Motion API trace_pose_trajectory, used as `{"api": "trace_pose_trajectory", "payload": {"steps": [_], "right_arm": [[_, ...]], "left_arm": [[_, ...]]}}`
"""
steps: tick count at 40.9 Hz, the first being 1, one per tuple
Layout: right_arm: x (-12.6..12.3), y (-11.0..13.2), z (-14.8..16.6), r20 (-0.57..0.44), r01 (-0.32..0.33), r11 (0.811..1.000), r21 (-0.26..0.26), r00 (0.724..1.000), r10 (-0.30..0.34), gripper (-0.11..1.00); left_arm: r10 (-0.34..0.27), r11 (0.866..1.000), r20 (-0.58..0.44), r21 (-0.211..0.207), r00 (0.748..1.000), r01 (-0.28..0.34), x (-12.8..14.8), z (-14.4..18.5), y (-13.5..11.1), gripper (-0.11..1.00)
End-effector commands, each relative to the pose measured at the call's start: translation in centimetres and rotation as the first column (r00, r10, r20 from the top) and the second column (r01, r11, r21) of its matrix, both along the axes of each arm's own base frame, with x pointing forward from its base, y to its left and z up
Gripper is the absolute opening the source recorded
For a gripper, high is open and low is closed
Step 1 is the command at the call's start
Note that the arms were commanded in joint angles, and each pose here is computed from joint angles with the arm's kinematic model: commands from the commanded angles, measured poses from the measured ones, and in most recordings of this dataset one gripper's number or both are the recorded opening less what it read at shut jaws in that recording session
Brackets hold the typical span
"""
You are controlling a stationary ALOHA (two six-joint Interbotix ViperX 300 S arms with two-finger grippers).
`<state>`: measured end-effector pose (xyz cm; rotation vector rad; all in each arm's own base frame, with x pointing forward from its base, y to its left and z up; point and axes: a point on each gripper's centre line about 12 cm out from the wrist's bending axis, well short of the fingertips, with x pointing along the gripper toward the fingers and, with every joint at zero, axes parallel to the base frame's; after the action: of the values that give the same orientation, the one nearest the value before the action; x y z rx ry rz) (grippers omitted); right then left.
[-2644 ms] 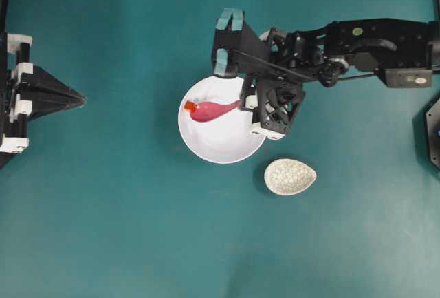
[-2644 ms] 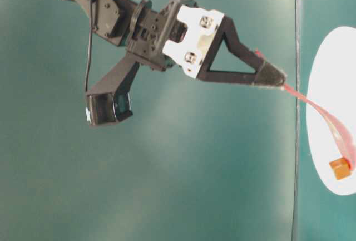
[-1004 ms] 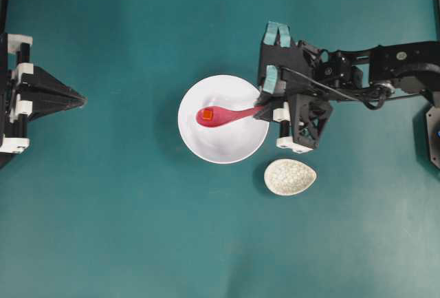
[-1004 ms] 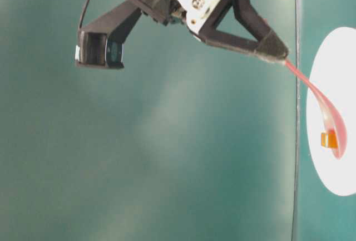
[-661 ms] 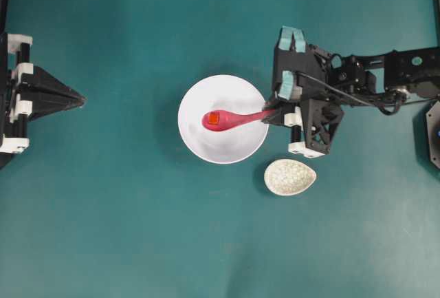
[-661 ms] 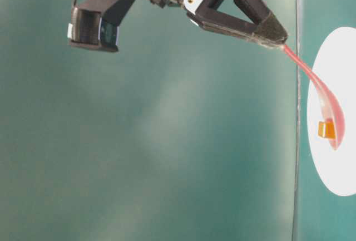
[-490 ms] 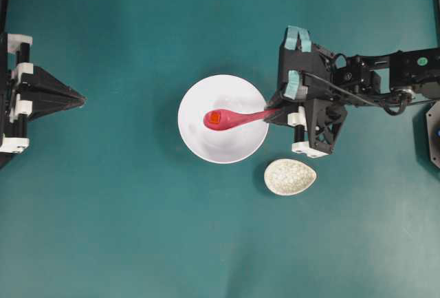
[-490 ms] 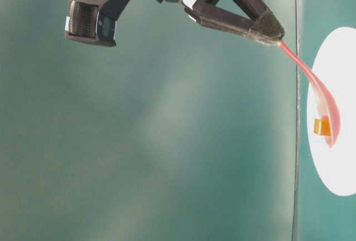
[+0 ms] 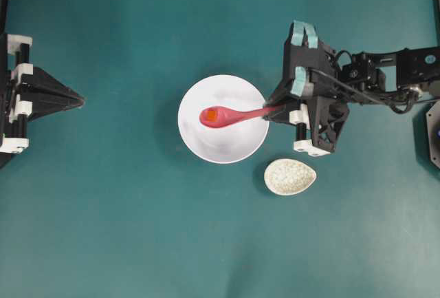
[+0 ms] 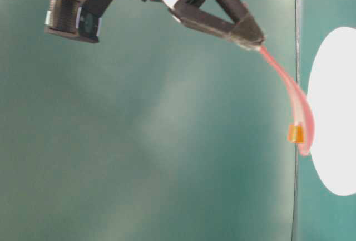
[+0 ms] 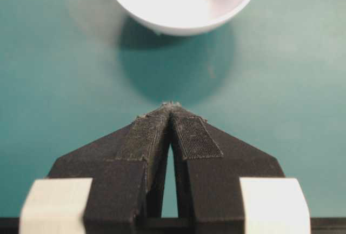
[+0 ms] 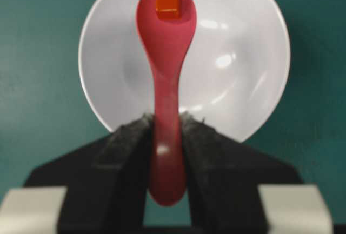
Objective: Grip the spoon and scoop the red block from the bowl with right arm.
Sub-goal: 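Drag the spoon with the cube back toward the bowl center, then raise the spoon holding the cube up out of the bowl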
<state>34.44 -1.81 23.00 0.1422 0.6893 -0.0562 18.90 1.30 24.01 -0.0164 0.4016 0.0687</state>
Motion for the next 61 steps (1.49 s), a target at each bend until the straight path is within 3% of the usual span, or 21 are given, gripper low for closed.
{"api": "trace_pose_trajectory", "payload": {"steps": [1,30,61], "right_arm": [[0.4,0.1,2.3,0.066,-0.001,1.000,-0.002,0.998,0.001,0.25],[0.8,-0.3,4.6,0.079,-0.001,1.000,-0.005,0.997,0.002,0.25],[-1.7,-1.1,8.1,0.109,0.011,1.000,-0.016,0.994,-0.009,0.25]], "left_arm": [[0.003,1.000,0.021,0.003,1.000,-0.003,0.3,1.1,0.1,0.00],[-0.010,1.000,0.034,0.024,0.999,0.009,0.4,1.6,0.0,0.00],[-0.020,1.000,0.046,0.025,0.999,0.018,0.5,1.9,-0.2,0.00]]}}
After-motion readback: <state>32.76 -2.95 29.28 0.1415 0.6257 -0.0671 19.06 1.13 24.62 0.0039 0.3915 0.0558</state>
